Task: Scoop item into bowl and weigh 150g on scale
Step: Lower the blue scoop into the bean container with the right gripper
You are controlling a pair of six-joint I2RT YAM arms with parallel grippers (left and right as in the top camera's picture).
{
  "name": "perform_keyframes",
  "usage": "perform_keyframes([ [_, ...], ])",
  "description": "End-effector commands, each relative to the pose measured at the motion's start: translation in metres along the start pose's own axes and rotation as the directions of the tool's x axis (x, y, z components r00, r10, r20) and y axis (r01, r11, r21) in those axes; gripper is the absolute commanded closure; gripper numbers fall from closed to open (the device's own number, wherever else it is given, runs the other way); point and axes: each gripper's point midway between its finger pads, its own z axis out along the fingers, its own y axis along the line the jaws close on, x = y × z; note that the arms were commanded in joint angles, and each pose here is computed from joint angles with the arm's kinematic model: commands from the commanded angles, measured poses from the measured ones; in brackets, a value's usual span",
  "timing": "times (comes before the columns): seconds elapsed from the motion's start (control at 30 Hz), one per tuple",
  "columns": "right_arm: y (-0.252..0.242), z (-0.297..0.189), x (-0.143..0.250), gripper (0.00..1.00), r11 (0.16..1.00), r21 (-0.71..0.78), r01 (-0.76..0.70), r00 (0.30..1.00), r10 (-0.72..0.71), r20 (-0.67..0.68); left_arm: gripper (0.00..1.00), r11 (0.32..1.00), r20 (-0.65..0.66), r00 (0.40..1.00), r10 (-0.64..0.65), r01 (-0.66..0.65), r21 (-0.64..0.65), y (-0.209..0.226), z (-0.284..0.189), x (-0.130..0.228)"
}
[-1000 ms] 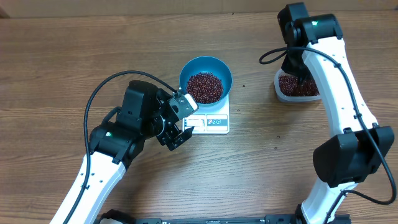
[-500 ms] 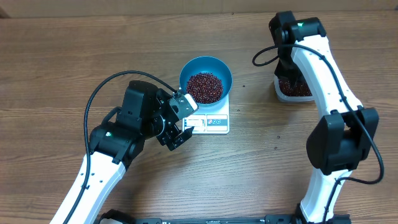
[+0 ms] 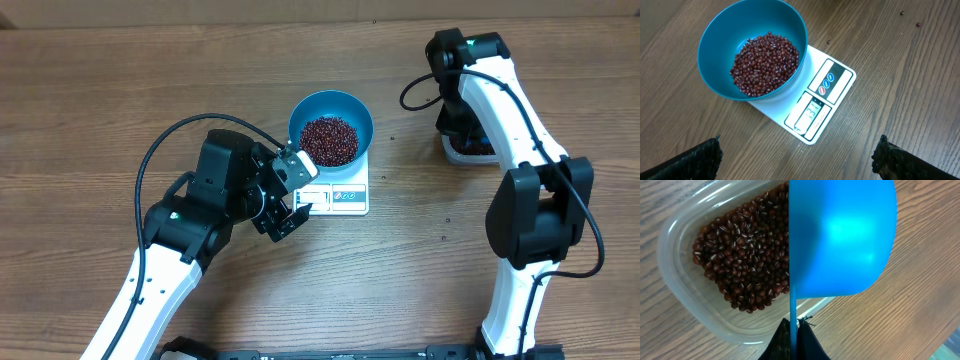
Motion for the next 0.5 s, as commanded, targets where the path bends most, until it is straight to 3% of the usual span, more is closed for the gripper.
perform_keyframes([
  [0.0,0.001,0.007,0.003,0.96,1.0,0.019,0.008,1.0,-0.007,-0.014,0.01,1.0,0.023,1.0,-0.013,0.013,-0.008,0.004,-0.005,-0.009],
  [0.47,0.004,0.044,0.039,0.96,0.997,0.053,0.062,0.991,-0.055,-0.124,0.01,1.0,0.024,1.0,-0.013,0.013,-0.008,0.004,-0.005,-0.01],
])
